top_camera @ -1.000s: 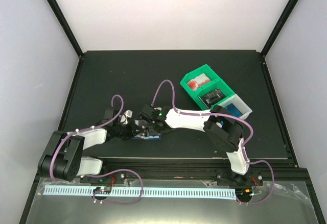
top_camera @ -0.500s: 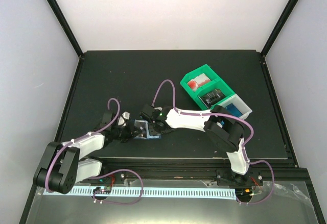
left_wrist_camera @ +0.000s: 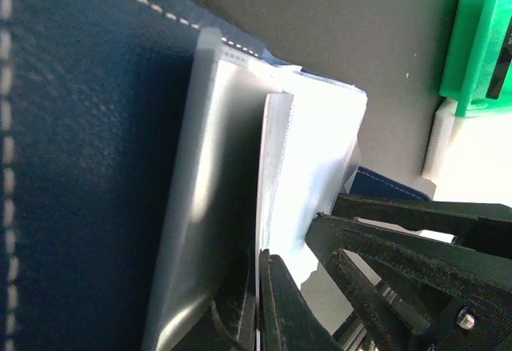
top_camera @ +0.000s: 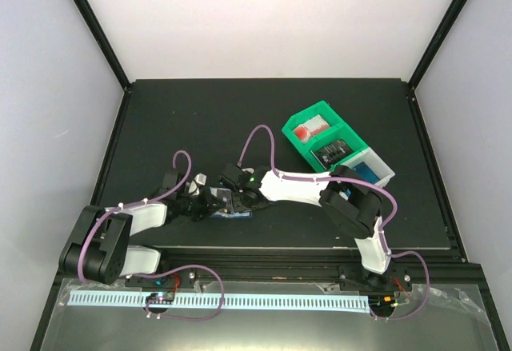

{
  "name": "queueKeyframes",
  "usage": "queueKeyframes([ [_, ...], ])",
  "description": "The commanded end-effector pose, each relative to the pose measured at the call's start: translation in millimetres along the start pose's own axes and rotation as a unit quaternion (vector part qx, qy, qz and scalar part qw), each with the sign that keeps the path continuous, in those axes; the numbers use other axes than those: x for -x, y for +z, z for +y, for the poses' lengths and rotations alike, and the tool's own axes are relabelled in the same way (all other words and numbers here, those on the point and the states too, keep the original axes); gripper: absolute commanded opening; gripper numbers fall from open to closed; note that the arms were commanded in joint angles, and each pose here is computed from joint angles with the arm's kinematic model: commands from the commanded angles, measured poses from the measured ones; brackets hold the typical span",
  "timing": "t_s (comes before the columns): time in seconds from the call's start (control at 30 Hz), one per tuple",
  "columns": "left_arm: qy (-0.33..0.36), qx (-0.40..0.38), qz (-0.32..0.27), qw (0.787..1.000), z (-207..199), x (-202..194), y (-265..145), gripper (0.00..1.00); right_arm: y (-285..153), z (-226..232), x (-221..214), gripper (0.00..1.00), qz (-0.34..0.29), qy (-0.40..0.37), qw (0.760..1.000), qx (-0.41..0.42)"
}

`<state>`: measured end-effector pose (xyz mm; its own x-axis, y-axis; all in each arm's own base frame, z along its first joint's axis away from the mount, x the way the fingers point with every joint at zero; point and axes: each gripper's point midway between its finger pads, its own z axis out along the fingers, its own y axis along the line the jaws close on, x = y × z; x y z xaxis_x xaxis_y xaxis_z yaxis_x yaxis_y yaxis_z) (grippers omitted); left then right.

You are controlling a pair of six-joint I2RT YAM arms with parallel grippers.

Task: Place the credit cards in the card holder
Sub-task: Insert the credit card into the card holder.

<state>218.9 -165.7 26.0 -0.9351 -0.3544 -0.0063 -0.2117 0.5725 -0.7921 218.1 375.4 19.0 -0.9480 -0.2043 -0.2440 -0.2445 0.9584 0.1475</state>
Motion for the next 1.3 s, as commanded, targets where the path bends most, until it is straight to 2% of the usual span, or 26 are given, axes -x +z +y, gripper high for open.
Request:
queueKeyframes([
  [0.0,-0.007,0.009,0.018,1.000,7,-7,3,0.02,17,0,-11,0.26,0.020,-0.008,1.000,0.001],
  [0.37,0.018,-0.008,0.032,0.999,2,-12,13,0.06,16,5,-9,0.26,0.015,-0.007,1.000,0.014],
  [0.67,0.030,0.015,0.034,0.999,7,-15,16,0.07,14,7,-8,0.26,0.010,-0.004,1.000,0.020],
  [0.93,0.042,0.039,0.027,0.998,10,-15,9,0.26,12,6,-7,0.27,0.006,-0.001,1.000,0.022],
  [1.13,0.059,0.068,0.022,0.996,15,-15,2,0.44,12,7,-7,0.27,0.005,-0.001,1.000,0.025],
  [1.27,0.068,0.088,0.009,0.994,18,-14,-6,0.49,12,9,-7,0.27,0.005,-0.002,1.000,0.030],
])
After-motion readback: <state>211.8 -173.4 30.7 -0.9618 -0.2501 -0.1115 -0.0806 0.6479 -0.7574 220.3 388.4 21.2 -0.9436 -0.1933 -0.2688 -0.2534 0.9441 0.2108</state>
